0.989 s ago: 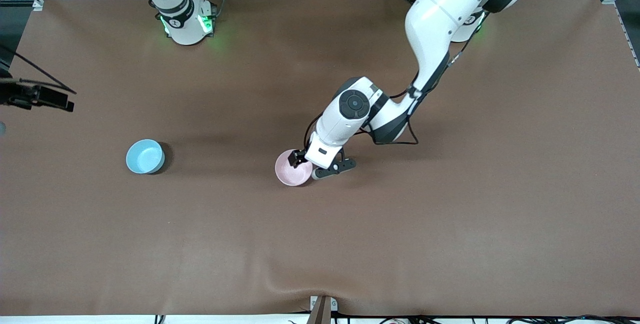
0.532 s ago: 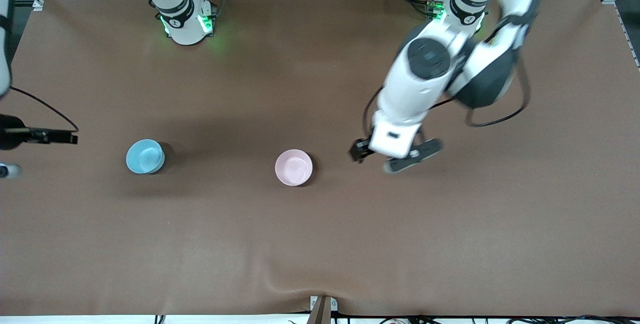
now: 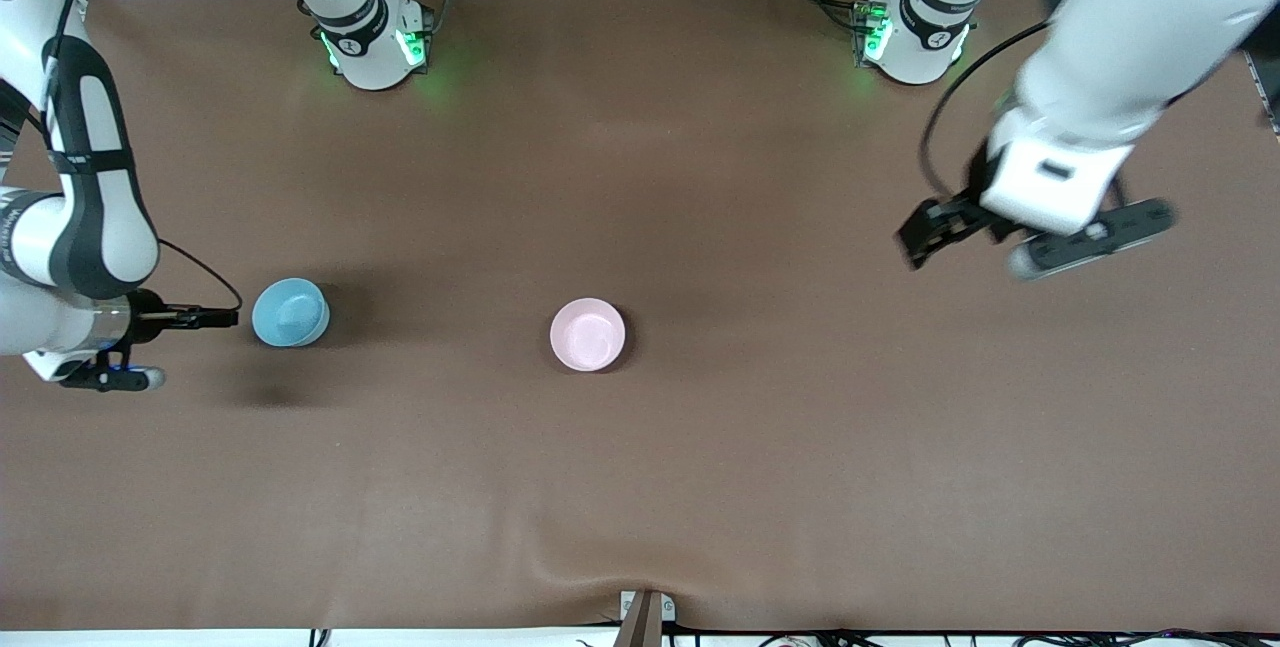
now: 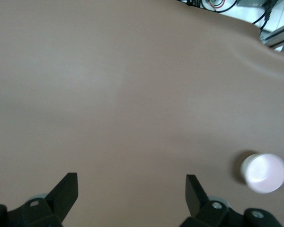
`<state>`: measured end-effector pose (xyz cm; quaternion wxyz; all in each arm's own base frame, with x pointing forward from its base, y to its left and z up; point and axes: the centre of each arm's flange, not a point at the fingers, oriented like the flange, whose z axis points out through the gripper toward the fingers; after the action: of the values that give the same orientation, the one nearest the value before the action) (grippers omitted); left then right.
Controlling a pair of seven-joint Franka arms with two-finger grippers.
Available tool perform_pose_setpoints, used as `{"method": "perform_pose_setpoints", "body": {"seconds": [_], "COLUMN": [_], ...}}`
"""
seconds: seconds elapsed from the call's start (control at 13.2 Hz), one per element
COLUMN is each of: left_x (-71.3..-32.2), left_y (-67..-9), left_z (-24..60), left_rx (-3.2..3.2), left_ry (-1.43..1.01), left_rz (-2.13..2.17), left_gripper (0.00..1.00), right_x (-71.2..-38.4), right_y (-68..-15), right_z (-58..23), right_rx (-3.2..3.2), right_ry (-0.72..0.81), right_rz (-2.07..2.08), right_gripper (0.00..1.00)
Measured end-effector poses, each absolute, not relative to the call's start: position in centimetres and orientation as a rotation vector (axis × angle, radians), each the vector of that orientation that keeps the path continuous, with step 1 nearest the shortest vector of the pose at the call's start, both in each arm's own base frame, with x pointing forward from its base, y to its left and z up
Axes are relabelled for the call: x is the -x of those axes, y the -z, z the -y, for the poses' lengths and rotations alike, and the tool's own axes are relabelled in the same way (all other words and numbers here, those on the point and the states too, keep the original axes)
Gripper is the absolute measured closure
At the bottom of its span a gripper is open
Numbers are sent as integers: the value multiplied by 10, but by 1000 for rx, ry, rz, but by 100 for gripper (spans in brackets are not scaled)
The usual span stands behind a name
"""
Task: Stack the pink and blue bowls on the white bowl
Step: 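Raise the left gripper away while the right gripper reaches the blue bowl, then grip the rim of the light blue bowl with the right gripper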
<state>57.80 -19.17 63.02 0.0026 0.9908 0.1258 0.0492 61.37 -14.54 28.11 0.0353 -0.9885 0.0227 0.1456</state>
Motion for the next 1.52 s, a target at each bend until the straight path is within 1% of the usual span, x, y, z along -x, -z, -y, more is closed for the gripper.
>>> {"method": "perform_pose_setpoints", "body": {"seconds": [0.23, 0.3, 0.38, 0.46, 0.53, 0.61, 0.76, 0.99, 1.06, 1.14, 1.29, 1.37, 1.44, 1.52], "left_x": [-567, -564, -560, -554, -547, -538, -523, -521, -522, -523, -523, -523, -524, -524], "left_y": [-649, -650, -650, -648, -645, -642, -641, -647, -647, -646, -643, -641, -640, -639], "left_z": [140, 124, 110, 100, 94, 93, 95, 78, 71, 69, 69, 69, 69, 69], "left_rx": [-3108, -3096, -3091, -3094, -3101, -3108, -3119, -3119, -3119, -3120, -3121, -3121, -3121, -3121], "left_ry": [-69, -37, -15, 2, 14, 17, 0, -32, -32, -29, -20, -14, -10, -8], "left_rz": [-242, -221, -185, -128, -74, -35, -13, -49, -41, -33, -14, -9, -8, -8], "left_gripper": [0, 0, 0, 0, 0, 0, 0, 0, 0, 0, 0, 0, 0, 0], "right_x": [-594, -590, -588, -587, -586, -585, -580, -573, -572, -571, -567, -566, -566, -564], "right_y": [-251, -245, -242, -241, -238, -234, -225, -212, -210, -207, -202, -201, -203, -205], "right_z": [155, 157, 157, 156, 154, 153, 151, 149, 149, 149, 148, 147, 146, 144], "right_rx": [3005, 2995, 2991, 2990, 2990, 2991, 2987, 2985, 2986, 2990, 2994, 2993, 2986, 2975], "right_ry": [-453, -457, -457, -450, -441, -433, -411, -383, -377, -363, -353, -357, -362, -382], "right_rz": [-99, -108, -107, -105, -104, -105, -121, -139, -142, -144, -147, -147, -149, -150], "right_gripper": [0, 1, 5, 16, 25, 25, 41, 45, 52, 54, 75, 89, 98, 98]}}
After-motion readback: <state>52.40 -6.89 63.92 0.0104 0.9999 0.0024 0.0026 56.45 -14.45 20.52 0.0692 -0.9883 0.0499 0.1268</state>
